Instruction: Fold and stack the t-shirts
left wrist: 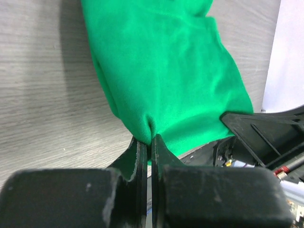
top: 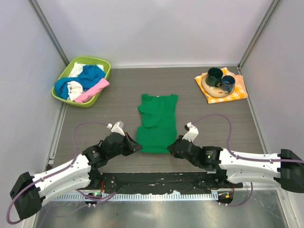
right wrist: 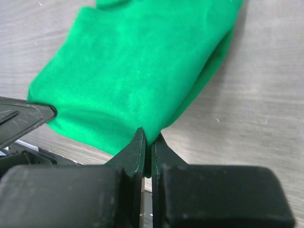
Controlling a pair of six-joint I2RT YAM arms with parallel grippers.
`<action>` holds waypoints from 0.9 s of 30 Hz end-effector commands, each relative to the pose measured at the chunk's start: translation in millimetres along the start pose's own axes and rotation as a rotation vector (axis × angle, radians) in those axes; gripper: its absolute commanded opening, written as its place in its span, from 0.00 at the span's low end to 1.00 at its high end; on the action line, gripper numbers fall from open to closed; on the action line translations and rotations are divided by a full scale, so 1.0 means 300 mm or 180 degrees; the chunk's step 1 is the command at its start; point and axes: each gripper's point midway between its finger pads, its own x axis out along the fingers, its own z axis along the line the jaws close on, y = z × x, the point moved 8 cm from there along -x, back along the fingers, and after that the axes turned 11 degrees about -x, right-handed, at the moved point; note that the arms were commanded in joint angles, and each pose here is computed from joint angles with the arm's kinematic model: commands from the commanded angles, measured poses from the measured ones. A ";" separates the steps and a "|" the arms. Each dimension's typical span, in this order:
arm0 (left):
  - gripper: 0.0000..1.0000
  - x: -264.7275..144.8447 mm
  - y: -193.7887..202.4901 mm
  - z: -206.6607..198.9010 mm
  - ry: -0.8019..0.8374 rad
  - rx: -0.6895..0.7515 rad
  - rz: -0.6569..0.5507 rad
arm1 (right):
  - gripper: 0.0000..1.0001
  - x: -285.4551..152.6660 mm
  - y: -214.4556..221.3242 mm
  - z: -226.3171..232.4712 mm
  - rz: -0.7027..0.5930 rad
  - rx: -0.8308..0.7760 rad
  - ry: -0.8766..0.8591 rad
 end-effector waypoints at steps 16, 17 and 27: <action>0.00 0.088 -0.313 -0.399 0.0140 0.0655 -0.0742 | 0.01 0.065 -0.534 0.095 -0.1155 -0.0906 0.0667; 0.00 0.118 -0.342 -0.387 0.0069 0.0620 -0.0763 | 0.01 0.095 -0.549 0.086 -0.1127 -0.0902 0.0688; 0.00 0.211 -0.442 -0.469 0.0222 0.0525 -0.0644 | 0.01 0.219 -0.636 0.093 -0.0913 -0.0684 0.0395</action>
